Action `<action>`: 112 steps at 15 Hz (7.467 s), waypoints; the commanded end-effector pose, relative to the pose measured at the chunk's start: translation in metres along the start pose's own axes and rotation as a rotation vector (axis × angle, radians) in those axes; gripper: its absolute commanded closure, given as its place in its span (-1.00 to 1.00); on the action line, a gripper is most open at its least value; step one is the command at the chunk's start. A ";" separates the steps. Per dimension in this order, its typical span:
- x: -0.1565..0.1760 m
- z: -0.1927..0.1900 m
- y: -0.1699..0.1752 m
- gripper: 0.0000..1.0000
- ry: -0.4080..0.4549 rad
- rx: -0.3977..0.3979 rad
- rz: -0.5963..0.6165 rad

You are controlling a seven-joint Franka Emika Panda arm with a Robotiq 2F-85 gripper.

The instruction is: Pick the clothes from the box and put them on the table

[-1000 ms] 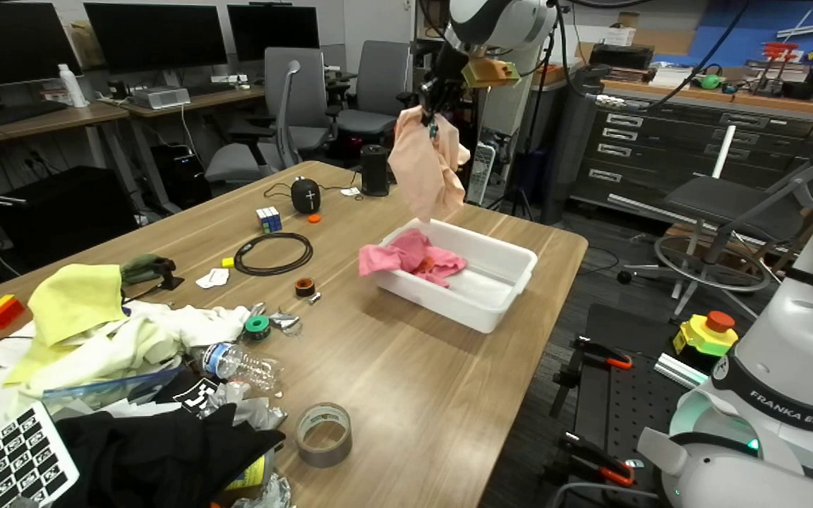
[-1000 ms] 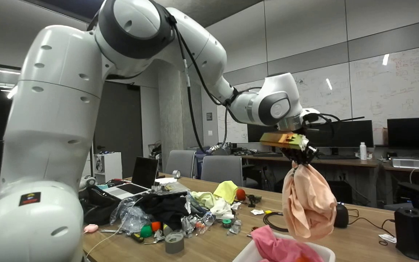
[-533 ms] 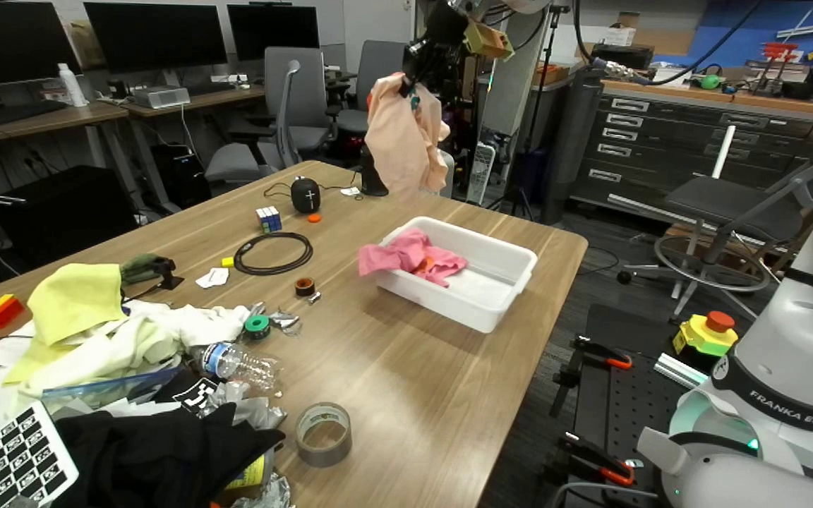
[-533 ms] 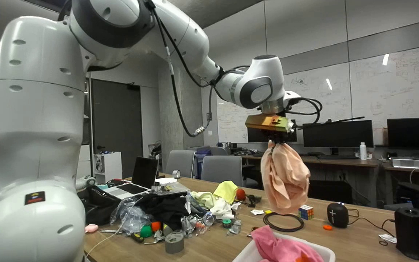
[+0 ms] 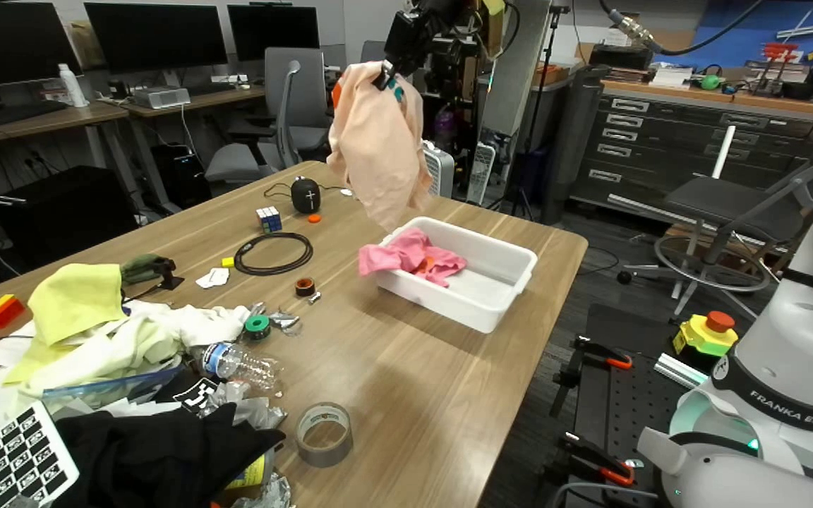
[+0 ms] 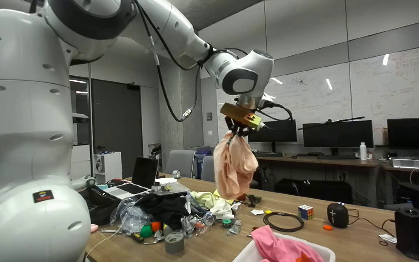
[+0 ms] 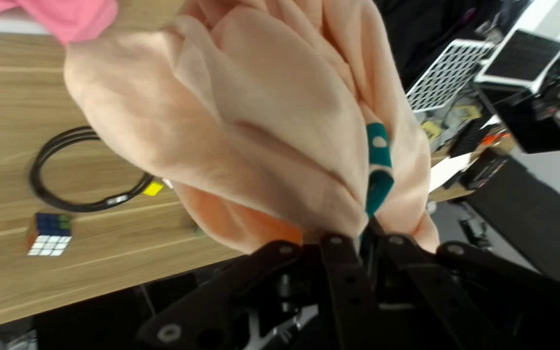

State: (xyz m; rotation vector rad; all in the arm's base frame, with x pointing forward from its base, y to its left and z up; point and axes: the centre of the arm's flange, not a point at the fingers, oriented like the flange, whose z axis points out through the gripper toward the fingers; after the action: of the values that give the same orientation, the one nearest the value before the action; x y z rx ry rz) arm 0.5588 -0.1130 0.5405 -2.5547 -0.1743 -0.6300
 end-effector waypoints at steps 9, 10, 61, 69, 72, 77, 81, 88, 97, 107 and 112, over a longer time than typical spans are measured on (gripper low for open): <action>-0.037 -0.014 -0.062 0.90 -0.231 0.333 -0.214; -0.038 -0.013 -0.064 0.90 -0.234 0.334 -0.230; -0.024 0.206 0.236 -1.00 -0.272 -0.700 0.047; -0.055 0.234 0.245 -1.00 -0.357 -0.658 0.040; -0.062 0.240 0.244 -1.00 -0.391 -0.640 -0.004; -0.071 0.249 0.236 -1.00 -0.435 -0.617 -0.116; -0.081 0.259 0.233 -1.00 -0.475 -0.604 -0.154; -0.106 0.269 0.241 -1.00 -0.517 -0.590 -0.133; -0.107 0.280 0.242 -1.00 -0.485 -0.555 -0.110; -0.109 0.301 0.263 -1.00 -0.439 -0.641 -0.068; -0.107 0.308 0.275 -1.00 -0.377 -0.723 -0.044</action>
State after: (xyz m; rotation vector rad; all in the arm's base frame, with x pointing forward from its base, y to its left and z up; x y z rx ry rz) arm 0.6393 -0.1986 0.1397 -3.3059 -0.1913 -0.1601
